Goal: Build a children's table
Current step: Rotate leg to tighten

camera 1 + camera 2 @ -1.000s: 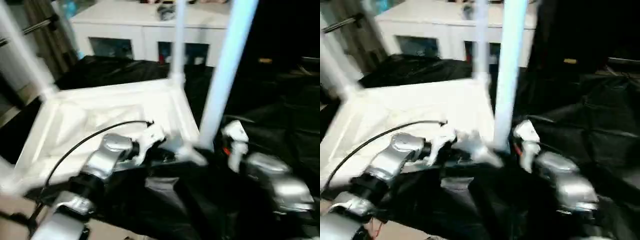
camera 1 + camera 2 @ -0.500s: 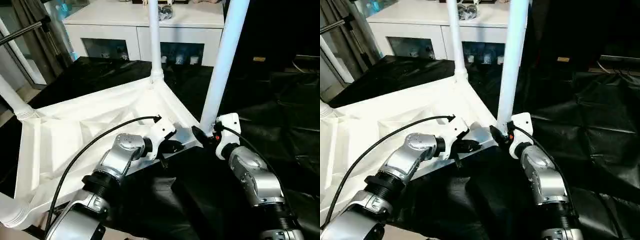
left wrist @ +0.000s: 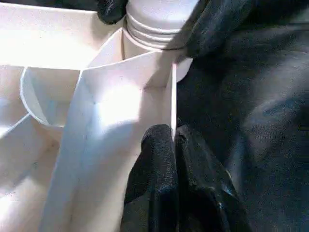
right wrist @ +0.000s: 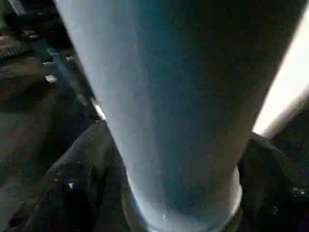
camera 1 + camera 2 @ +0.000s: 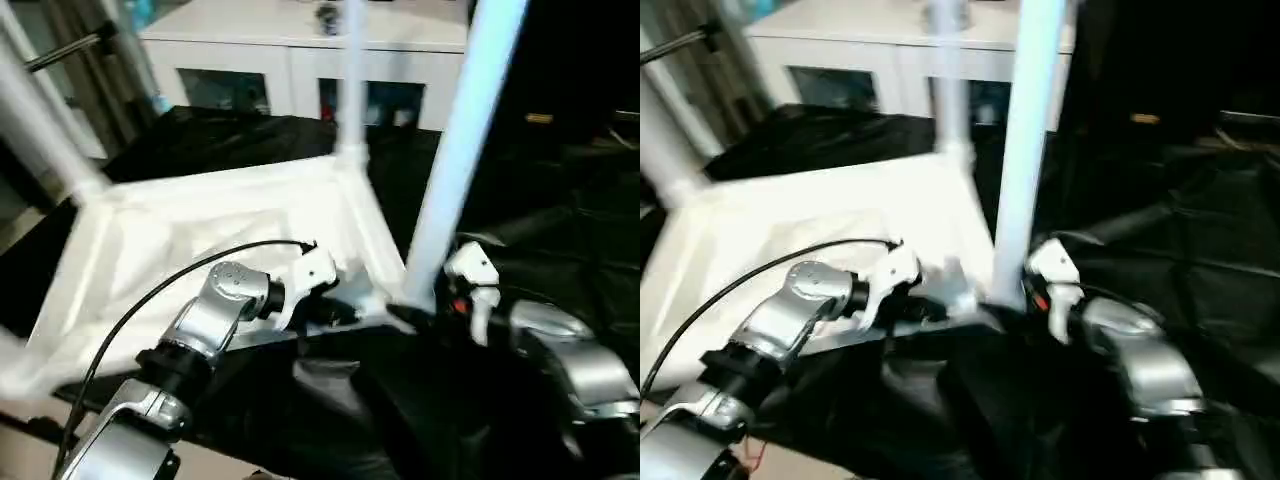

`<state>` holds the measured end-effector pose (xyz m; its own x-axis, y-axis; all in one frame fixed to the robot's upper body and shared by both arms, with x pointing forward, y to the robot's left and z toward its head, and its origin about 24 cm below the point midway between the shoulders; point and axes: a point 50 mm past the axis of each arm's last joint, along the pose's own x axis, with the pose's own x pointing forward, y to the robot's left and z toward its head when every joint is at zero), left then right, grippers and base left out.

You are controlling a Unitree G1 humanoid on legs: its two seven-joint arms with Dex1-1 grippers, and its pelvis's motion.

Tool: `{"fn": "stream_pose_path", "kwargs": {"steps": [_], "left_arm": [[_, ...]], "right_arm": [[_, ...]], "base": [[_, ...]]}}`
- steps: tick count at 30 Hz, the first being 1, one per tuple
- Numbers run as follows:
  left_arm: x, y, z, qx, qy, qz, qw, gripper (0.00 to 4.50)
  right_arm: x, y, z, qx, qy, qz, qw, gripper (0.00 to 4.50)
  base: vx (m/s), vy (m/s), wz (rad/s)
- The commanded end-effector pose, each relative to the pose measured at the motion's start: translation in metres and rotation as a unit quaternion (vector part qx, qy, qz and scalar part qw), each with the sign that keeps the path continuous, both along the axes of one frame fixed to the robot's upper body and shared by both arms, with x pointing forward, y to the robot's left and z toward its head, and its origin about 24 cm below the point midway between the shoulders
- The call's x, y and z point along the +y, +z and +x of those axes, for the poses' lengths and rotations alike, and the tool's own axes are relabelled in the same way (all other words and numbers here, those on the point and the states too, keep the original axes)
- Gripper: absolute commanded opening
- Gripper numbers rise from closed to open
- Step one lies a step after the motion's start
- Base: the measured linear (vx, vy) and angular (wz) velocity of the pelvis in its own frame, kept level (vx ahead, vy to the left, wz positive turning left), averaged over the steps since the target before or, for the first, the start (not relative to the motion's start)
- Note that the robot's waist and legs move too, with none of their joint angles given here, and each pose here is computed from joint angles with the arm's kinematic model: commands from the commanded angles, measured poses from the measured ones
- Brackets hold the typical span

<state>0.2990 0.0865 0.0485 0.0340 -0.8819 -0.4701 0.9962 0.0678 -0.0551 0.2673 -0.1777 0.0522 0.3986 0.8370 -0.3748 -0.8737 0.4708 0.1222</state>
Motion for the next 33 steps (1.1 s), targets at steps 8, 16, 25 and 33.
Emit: {"fn": "stream_pose_path", "kwargs": {"steps": [8,16,25,33], "left_arm": [[-0.005,0.011,-0.004,-0.015,-0.043,-0.021,0.999,0.0],[-0.006,0.009,-0.001,-0.018,-0.011,-0.02,1.0,0.0],[-0.028,0.007,0.015,-0.037,0.096,-0.025,0.994,0.0],[-0.064,0.011,0.019,-0.04,0.145,-0.047,0.988,0.0]], "right_arm": [[0.022,-0.002,-0.013,0.034,0.086,0.024,0.995,3.49],[0.028,-0.006,-0.018,0.042,0.08,0.038,0.995,2.77],[0.04,-0.033,0.006,0.023,-0.146,0.013,0.989,2.65],[0.067,-0.038,0.026,0.016,-0.277,0.006,0.961,2.65]], "base": [[0.0,0.0,0.0],[0.0,0.0,0.0],[0.0,0.0,0.0],[0.0,0.0,0.0]]}}
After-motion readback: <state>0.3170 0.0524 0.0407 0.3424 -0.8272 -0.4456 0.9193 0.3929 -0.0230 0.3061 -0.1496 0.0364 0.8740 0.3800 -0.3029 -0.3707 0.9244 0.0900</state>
